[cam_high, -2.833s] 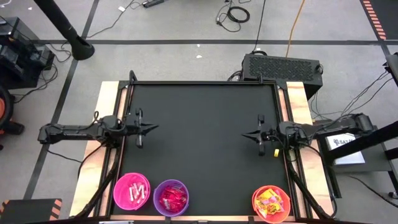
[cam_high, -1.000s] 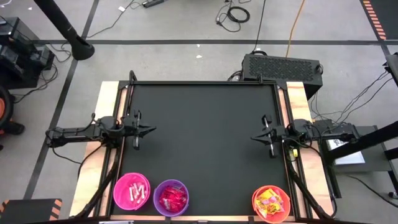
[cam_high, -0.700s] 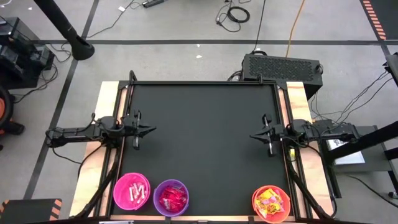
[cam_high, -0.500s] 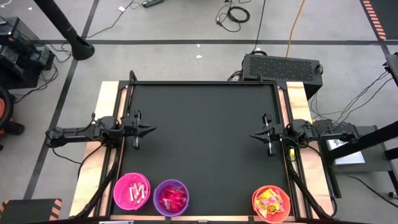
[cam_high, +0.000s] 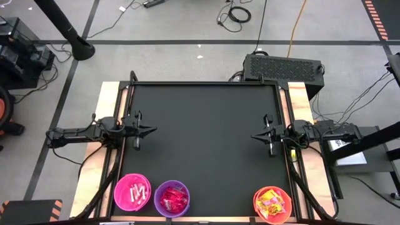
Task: Sort candy by brand, put in halloween buckets
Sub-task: Return to Home Position
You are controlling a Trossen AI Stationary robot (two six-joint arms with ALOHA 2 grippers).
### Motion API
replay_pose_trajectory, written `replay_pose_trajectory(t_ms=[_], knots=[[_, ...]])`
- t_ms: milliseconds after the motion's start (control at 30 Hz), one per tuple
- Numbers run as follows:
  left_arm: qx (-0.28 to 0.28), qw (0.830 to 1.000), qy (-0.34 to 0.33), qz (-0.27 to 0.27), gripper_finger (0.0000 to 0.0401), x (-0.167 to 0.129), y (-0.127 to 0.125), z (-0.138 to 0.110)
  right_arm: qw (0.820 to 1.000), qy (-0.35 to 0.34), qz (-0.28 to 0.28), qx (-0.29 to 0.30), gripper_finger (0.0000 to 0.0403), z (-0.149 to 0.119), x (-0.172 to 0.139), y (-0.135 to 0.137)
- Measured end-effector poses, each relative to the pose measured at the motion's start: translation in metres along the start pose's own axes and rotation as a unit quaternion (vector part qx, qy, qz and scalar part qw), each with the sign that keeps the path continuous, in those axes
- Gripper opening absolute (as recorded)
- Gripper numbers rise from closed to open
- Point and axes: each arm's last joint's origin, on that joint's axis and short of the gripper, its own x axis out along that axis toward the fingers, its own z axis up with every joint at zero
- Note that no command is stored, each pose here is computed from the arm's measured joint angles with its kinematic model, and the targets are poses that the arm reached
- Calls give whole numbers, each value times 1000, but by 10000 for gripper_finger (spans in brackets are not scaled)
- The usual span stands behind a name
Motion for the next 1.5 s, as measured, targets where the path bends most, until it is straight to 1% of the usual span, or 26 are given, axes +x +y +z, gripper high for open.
replay_pose_trajectory(t_ms=[267,433,733,867,1167,1267,1400,1500], knots=[[5,1000,1,-5,13,0,0,0,1000,0,0,0,0,0,0,0],[-2,998,-3,-55,13,0,-3,1,1000,0,0,0,0,0,0,0],[-2,999,-9,-53,13,0,-3,2,1000,-1,0,0,0,0,0,0],[-4,999,4,-50,11,0,-4,0,1000,-1,0,0,0,0,0,0],[13,995,7,-100,2,0,-13,-1,1000,-1,0,0,0,0,0,0],[13,996,8,-92,2,0,-12,-1,1000,-1,0,0,0,0,0,0],[9,998,9,-61,1,0,-11,-2,1000,-2,0,0,0,0,0,0],[10,998,9,-55,1,0,-10,-2,1000,-2,0,0,0,0,0,0]])
